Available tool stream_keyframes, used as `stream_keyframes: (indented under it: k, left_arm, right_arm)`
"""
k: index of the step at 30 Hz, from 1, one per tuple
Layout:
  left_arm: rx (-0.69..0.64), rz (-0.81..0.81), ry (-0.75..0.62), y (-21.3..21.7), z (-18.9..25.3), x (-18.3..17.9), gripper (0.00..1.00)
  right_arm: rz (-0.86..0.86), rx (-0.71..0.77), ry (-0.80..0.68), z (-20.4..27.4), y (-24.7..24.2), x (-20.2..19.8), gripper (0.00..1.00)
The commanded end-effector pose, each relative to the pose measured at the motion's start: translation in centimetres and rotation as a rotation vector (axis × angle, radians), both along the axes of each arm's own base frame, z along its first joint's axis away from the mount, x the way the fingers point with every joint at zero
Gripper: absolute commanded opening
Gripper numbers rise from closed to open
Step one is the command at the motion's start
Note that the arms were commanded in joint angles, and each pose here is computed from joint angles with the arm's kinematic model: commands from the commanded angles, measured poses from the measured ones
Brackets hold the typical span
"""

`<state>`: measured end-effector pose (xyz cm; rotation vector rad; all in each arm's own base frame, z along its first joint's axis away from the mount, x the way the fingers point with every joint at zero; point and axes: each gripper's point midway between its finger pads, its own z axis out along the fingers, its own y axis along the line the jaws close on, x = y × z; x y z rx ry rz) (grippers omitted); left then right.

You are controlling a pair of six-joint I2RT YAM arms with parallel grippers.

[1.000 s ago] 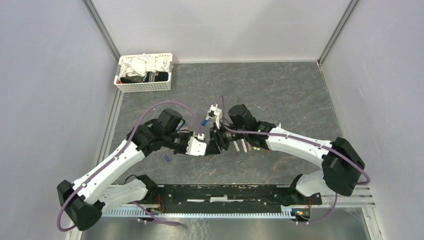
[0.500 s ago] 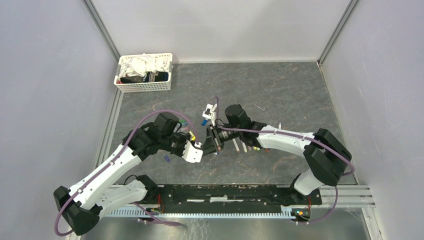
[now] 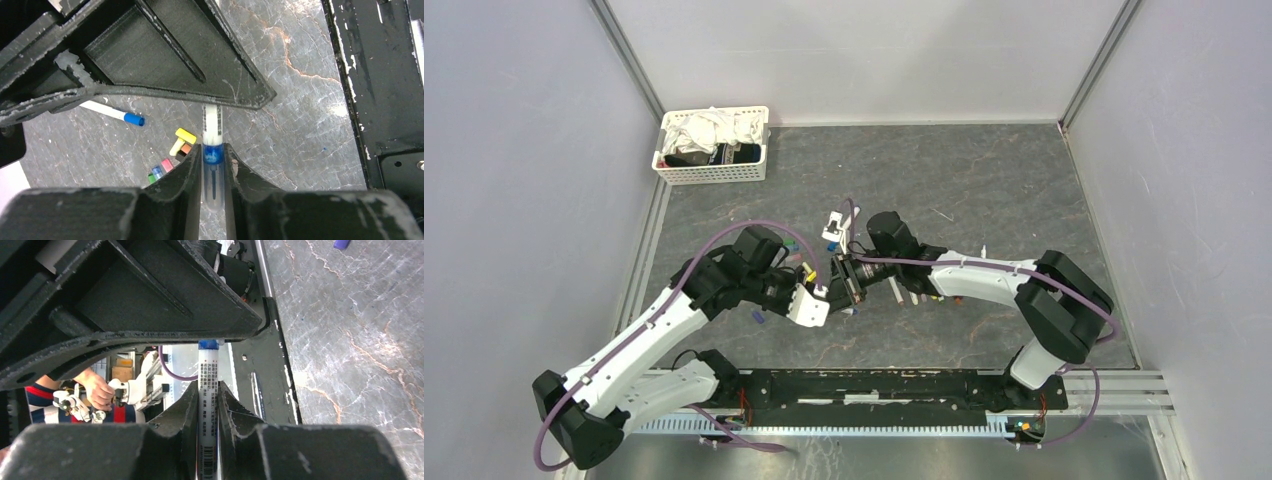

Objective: Open the pen caps
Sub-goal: Open the pen cap from the pen.

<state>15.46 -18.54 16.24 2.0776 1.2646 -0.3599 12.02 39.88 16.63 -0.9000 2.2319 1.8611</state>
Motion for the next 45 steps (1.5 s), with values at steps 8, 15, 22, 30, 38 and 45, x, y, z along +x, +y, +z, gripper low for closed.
stream_keyframes:
  k: [8, 15, 22, 30, 38, 45]
  left_arm:
    - [-0.065, -0.032, -0.044, -1.5, 1.5, 0.7, 0.25]
    - [-0.065, -0.049, -0.033, -1.5, 1.5, 0.3, 0.07]
    - [0.005, -0.062, -0.005, -0.3, 0.7, -0.4, 0.51]
    - [-0.005, -0.042, -0.129, -0.2, 0.9, 1.3, 0.53]
    - [-0.012, -0.071, -0.141, -0.3, 1.0, 1.0, 0.43]
    - [0.027, -0.097, -0.073, -0.2, 0.0, 0.4, 0.08]
  right_arm:
    - [-0.007, 0.138, -0.054, 3.5, 2.0, 0.2, 0.28]
    - [-0.024, 0.145, -0.045, 3.7, 2.5, 0.5, 0.13]
    - [-0.038, 0.117, -0.031, 2.9, 1.6, 0.4, 0.00]
    - [-0.029, 0.119, 0.015, 2.9, 1.1, -0.2, 0.00]
    - [-0.028, 0.127, 0.031, 3.2, 1.1, -0.2, 0.00]
    - [-0.023, 0.151, 0.037, 4.0, 1.3, -0.2, 0.00]
